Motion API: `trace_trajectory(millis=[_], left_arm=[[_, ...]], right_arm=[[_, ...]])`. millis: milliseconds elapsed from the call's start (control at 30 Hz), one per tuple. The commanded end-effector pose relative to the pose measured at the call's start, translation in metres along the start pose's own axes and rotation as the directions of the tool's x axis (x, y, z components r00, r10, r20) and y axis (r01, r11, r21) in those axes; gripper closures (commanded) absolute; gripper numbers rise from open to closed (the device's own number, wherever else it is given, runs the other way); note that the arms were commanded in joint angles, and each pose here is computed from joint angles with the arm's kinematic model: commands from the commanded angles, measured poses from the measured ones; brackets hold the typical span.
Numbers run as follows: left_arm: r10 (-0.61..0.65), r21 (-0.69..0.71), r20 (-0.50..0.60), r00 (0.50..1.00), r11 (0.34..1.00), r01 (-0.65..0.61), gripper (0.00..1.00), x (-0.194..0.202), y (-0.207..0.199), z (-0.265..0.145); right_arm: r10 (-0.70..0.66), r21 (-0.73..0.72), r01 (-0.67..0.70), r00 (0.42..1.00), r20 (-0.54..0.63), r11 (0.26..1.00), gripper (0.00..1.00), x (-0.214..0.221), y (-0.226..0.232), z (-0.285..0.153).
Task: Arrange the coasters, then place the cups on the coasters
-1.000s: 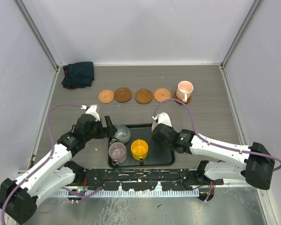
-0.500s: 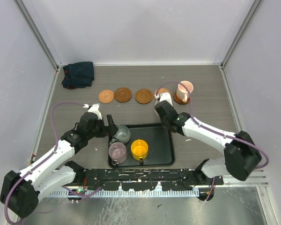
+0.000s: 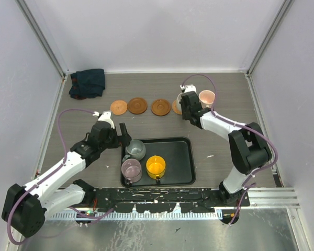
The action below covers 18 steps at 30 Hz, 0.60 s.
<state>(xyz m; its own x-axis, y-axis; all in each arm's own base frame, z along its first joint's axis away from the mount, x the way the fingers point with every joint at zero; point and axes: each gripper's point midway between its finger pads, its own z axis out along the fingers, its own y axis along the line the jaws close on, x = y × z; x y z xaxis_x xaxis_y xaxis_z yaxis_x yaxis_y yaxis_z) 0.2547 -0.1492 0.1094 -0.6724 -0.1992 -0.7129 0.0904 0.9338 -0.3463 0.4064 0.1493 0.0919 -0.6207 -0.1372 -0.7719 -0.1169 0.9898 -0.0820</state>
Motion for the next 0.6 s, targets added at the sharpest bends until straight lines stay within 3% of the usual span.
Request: trace_trajectory(millis=[0, 567], left_arm=[[-0.012, 0.012, 0.119, 0.993, 1.000, 0.010, 0.01, -0.038, -0.011, -0.002], [-0.017, -0.007, 0.106, 0.994, 1.000, 0.018, 0.02, -0.033, -0.005, 0.000]], right_arm=[[0.072, -0.046, -0.062, 0.968, 0.240, 0.997, 0.99, -0.086, 0.003, -0.001], [0.068, -0.059, -0.057, 0.975, 0.213, 0.997, 0.99, -0.090, 0.012, 0.031]])
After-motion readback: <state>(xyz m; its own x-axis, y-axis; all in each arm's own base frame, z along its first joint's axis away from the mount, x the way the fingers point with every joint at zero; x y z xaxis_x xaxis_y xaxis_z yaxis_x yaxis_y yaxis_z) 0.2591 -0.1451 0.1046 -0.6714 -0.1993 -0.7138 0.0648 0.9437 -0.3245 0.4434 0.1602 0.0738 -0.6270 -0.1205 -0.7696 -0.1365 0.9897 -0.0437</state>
